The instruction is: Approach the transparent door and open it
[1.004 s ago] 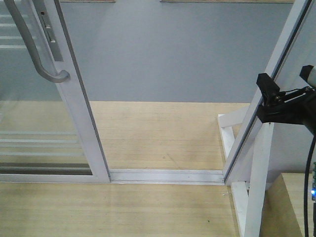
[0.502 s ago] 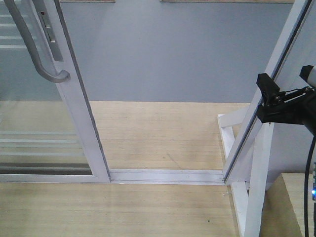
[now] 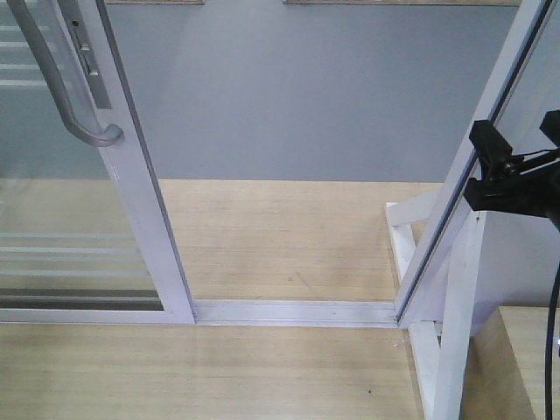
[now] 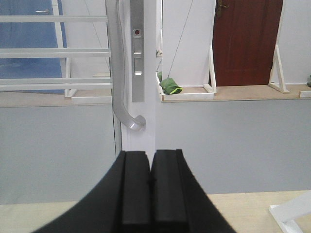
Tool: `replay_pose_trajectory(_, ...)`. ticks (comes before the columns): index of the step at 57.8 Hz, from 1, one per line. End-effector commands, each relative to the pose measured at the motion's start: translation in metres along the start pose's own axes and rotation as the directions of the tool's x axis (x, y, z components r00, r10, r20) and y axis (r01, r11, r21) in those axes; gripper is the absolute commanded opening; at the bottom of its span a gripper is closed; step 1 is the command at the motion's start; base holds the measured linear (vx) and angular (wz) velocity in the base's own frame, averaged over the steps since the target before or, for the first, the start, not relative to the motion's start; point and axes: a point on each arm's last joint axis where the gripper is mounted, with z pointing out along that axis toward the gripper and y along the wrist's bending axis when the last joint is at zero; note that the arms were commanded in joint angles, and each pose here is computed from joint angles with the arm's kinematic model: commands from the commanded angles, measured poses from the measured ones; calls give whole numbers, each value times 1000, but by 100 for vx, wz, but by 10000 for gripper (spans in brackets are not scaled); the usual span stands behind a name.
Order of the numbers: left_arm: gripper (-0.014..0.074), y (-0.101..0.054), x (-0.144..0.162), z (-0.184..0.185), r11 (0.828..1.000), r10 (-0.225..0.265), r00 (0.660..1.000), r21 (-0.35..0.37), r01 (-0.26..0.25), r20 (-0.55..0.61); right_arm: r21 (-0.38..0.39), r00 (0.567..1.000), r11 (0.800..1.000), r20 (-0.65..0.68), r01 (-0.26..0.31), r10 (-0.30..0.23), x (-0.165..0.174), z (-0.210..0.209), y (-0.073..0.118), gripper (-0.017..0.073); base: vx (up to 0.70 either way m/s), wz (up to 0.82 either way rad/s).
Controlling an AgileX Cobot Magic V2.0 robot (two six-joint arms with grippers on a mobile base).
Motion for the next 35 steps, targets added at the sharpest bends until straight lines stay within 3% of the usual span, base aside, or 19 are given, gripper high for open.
replay_pose_trajectory(1,-6,-1,-2,-1,1000,-21,997,11,20,74,46,991,999,130,10,-16,-8,-11,-6,387,0,0)
replay_pose_trajectory(16,-6,-1,-2,-1,1000,-21,997,11,20,74,56,964,998,265,-43,26,30,-74,-19,-12,0,0)
replay_pose_trajectory(27,-6,-1,-2,-1,1000,-21,997,11,20,74,164,943,986,332,-21,-35,30,-96,-30,-6,0,0)
replay_pose_trajectory(35,-6,-1,-2,-1,1000,-21,997,11,20,74,255,946,966,301,42,-121,32,-104,-35,-6,0,0)
